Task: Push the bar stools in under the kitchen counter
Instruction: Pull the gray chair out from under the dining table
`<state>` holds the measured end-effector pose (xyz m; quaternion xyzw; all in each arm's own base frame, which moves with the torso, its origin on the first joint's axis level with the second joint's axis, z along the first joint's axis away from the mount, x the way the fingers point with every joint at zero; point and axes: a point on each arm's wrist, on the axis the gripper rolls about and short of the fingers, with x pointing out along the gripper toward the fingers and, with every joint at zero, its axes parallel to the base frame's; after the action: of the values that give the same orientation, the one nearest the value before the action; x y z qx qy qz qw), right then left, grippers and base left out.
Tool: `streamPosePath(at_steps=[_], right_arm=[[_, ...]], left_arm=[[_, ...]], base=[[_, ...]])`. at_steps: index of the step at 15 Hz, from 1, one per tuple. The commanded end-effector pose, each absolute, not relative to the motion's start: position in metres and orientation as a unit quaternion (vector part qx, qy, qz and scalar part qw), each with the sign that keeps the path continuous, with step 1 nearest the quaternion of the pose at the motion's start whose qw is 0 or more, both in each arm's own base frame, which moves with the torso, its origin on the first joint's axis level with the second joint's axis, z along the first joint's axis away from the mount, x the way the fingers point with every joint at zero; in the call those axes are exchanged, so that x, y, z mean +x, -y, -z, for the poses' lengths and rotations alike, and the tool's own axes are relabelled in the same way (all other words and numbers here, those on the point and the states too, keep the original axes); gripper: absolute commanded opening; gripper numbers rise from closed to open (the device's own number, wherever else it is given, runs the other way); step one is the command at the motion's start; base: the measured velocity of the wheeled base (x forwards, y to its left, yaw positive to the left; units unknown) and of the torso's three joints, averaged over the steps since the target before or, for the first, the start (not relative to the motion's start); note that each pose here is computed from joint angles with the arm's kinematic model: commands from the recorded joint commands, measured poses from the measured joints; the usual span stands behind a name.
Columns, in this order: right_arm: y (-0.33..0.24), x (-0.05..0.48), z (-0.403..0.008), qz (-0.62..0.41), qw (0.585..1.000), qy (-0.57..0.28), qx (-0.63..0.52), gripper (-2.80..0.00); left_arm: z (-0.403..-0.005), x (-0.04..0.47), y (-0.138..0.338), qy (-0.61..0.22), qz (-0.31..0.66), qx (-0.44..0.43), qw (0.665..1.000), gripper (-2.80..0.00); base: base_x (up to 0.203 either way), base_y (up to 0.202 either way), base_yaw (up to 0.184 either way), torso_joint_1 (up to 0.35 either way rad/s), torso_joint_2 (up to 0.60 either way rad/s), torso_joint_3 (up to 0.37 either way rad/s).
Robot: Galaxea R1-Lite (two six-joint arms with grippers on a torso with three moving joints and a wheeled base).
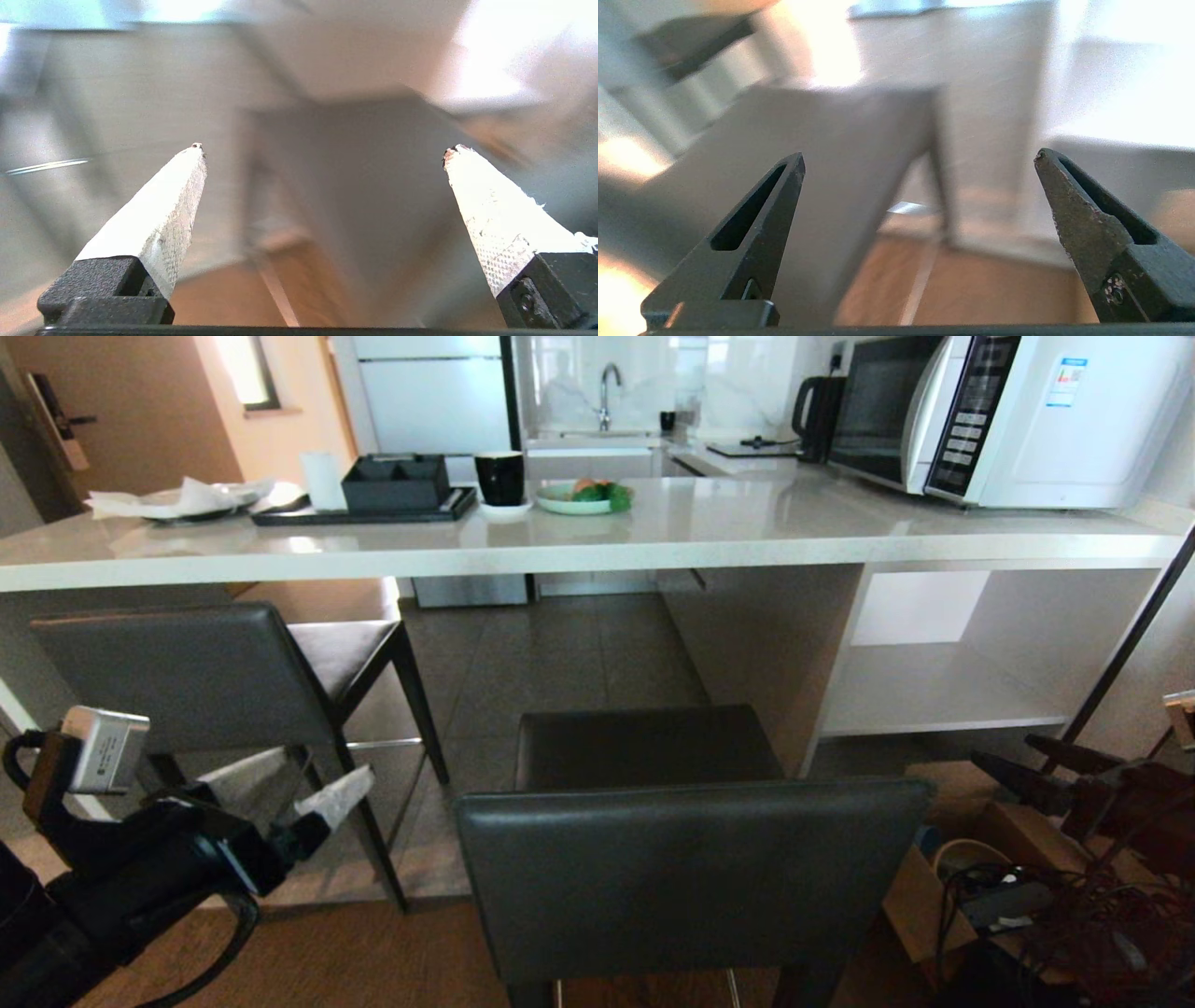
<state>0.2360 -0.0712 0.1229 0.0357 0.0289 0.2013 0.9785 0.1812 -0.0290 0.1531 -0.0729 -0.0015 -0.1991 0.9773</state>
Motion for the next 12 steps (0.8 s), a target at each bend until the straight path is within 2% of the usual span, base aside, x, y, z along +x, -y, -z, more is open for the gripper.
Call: streamPosePath(at_steps=[1, 4, 9, 12], right_arm=[[0.052, 0.249, -0.140, -0.079, 0.997, 0.010, 0.017, 0.00], [0.021, 0.258, -0.162, 0.038, 0.997, 0.060, 0.019, 0.00], [0.017, 0.242, -0.185, 0.044, 0.994, 0.092, 0.032, 0.00], [0.015, 0.238, -0.188, 0.040, 0.993, 0.100, 0.040, 0.00]], left_arm=[[-0.174, 0.197, 0.026, 0.036, 0.066, -0.078, 0.994, 0.00], [-0.183, 0.200, 0.025, 0.048, 0.024, -0.081, 0.995, 0.00], [-0.180, 0.191, 0.023, 0.013, 0.025, -0.071, 0.997, 0.00], [-0.184, 0.187, 0.026, 0.019, 0.035, -0.071, 0.997, 0.00]], base=[[0.000, 0.000, 0.000, 0.000, 0.00, 0.000], [0.000, 0.000, 0.000, 0.000, 0.00, 0.000], [0.000, 0.000, 0.000, 0.000, 0.00, 0.000], [0.000, 0.000, 0.000, 0.000, 0.00, 0.000]])
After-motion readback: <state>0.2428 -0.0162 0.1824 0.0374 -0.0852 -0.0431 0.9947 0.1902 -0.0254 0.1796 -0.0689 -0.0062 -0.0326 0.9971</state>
